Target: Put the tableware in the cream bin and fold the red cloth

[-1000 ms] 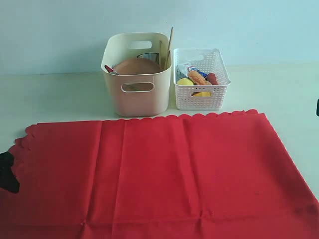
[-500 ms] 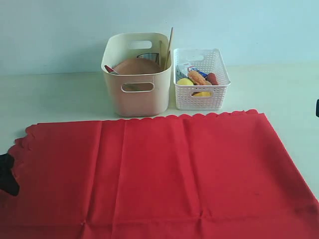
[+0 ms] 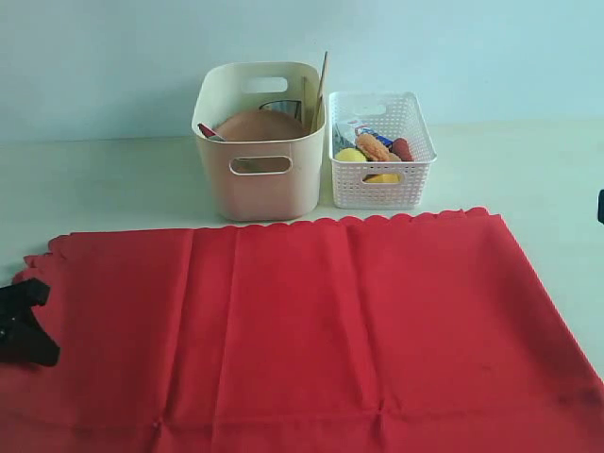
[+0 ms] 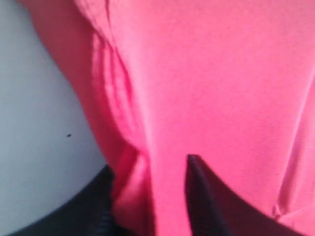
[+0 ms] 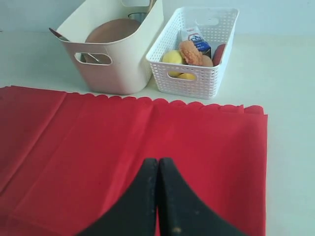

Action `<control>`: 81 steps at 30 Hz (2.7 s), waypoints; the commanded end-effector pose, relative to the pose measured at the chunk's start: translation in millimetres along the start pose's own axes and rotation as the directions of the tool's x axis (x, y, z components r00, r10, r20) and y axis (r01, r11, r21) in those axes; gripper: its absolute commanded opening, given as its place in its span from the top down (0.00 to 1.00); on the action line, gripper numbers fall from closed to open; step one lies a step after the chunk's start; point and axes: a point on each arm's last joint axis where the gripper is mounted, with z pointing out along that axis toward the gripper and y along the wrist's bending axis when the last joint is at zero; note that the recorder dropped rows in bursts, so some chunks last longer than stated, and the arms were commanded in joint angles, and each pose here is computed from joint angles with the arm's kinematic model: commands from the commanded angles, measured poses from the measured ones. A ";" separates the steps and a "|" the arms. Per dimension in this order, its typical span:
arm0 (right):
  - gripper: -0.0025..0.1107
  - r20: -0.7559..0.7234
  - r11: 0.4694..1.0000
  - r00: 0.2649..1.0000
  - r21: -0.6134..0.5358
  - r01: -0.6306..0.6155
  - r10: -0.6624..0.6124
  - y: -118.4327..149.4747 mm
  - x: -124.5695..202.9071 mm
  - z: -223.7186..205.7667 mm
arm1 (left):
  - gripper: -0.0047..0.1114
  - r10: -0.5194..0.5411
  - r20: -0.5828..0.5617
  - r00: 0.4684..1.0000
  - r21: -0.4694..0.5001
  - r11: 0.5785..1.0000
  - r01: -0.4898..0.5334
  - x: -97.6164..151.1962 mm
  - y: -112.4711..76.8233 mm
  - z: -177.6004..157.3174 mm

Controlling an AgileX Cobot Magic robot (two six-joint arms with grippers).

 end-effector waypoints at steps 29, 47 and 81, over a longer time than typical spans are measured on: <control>0.98 -0.675 0.990 0.725 0.057 -0.131 0.135 -34.0 37.0 164.8 | 0.96 0.173 0.187 0.967 -0.001 0.984 -0.176 -8.1 -63.0 -137.6; 0.98 -0.739 0.991 0.663 0.131 -0.036 0.122 -42.3 112.3 238.6 | 0.96 0.363 0.276 0.890 0.295 0.849 -0.438 -2.1 -177.4 -128.0; 0.98 -0.663 0.917 0.736 0.367 0.156 0.140 -54.3 4.5 146.8 | 0.27 0.662 0.086 0.745 0.288 0.699 -0.655 31.9 -346.9 151.0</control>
